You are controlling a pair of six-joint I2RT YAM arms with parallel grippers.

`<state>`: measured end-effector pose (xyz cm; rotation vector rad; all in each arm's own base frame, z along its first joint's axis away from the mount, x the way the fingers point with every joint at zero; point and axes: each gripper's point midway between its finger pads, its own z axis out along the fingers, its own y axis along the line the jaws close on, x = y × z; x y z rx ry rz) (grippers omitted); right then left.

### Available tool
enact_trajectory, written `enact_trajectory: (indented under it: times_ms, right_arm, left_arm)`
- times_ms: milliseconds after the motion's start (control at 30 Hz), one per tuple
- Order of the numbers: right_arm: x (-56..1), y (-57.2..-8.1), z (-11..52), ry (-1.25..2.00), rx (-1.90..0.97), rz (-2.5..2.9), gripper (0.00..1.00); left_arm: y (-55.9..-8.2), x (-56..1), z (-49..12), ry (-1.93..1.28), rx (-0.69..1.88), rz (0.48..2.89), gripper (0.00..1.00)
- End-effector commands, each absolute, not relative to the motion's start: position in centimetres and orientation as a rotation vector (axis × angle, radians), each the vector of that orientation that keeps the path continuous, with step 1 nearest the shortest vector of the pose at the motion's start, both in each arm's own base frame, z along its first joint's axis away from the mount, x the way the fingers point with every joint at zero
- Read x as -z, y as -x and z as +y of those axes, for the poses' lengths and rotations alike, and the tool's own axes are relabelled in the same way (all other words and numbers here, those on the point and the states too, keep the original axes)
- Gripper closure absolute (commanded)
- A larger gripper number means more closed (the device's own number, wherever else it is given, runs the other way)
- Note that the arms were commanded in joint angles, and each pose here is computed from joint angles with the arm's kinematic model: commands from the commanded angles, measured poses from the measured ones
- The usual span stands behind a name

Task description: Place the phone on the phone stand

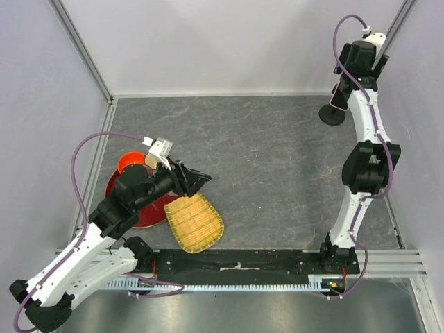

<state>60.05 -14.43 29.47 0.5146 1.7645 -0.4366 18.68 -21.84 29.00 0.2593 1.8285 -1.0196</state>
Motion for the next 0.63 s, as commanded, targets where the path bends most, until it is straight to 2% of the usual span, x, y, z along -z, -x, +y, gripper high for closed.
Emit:
enact_trajectory:
  times_ms: [0, 167, 367, 500, 533, 600]
  right_arm:
    - [-35.7, -53.9, -14.4, -0.641, 0.453, 1.706, 0.02]
    - [-35.4, -47.3, -11.1, -0.691, 0.372, 1.786, 0.02]
    - [-34.5, -39.5, -1.0, -0.441, 0.145, 1.855, 0.02]
    - [-38.3, -32.7, 4.8, -0.245, -0.211, 1.745, 0.02]
    - [-40.4, -29.5, 4.5, -0.233, -0.258, 1.660, 0.02]
    - [-42.9, -26.2, 4.9, -0.177, -0.328, 1.568, 0.02]
  left_arm:
    - [-17.4, -31.6, -21.6, -0.221, 1.113, 1.777, 0.37]
    - [-16.7, -31.8, -20.3, -0.169, 1.101, 1.773, 0.36]
    - [-15.3, -33.0, -18.9, -0.120, 1.133, 1.738, 0.35]
    - [-14.6, -33.9, -18.1, -0.105, 1.134, 1.713, 0.34]
    - [-14.3, -34.7, -17.8, -0.106, 1.142, 1.689, 0.34]
    - [-13.7, -36.1, -16.9, -0.104, 1.140, 1.635, 0.28]
